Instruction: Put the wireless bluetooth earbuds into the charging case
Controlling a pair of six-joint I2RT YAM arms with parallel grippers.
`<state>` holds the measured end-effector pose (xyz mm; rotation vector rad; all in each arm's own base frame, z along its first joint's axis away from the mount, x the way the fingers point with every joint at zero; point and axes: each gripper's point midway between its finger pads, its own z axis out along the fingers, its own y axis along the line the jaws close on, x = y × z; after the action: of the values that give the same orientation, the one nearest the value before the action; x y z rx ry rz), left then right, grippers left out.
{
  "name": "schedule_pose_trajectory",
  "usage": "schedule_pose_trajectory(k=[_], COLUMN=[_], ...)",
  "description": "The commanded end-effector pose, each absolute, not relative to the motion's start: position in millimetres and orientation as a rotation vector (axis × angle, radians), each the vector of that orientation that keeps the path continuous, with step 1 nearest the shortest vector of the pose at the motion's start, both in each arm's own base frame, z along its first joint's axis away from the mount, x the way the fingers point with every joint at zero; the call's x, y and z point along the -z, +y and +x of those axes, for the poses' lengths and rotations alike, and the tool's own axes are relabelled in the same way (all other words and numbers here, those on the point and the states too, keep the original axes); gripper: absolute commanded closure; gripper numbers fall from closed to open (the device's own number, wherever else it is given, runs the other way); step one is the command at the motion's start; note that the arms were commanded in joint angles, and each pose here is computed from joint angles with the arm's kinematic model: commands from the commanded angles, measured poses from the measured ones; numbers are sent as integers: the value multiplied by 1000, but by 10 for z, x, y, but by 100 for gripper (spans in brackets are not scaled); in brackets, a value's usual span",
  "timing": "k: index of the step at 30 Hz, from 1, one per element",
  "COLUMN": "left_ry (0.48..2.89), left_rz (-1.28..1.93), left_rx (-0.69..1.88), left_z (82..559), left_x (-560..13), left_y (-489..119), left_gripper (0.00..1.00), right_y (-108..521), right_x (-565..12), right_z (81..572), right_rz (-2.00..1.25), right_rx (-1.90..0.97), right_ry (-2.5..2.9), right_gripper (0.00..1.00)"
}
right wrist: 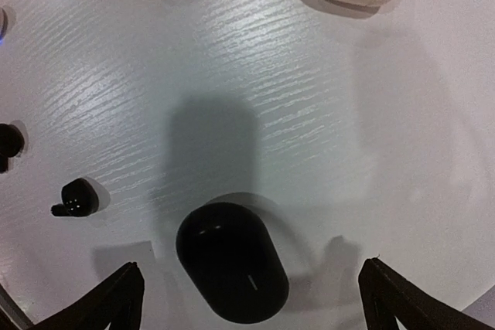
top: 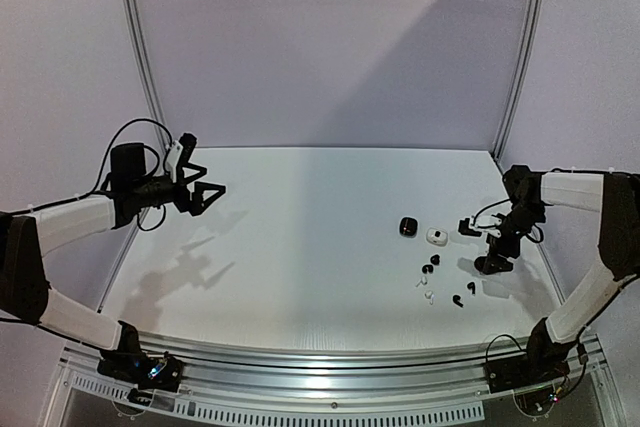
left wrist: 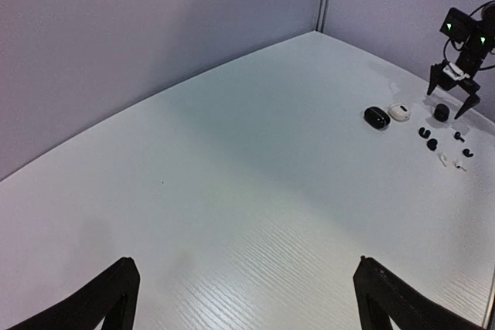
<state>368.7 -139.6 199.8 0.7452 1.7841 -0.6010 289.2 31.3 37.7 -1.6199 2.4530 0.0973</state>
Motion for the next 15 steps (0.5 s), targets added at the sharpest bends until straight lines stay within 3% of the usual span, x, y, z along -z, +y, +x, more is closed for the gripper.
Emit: schedule_pose_trajectory(k=[1, 15], left_ry=[1806, 1826], left_rz=[781, 813], left_rx=[604, 594], left_z=[3640, 3646], left_x=[-1979, -1903], left_y=[-1445, -1448], left_gripper=[1, 1], right_y=[307, 231], right_x=[-382, -121], right_z=[3063, 2808], right_rz=[-1686, -1698], right_rx=[-92, -310], right_ry=[2408, 2598], right_gripper=[1, 16])
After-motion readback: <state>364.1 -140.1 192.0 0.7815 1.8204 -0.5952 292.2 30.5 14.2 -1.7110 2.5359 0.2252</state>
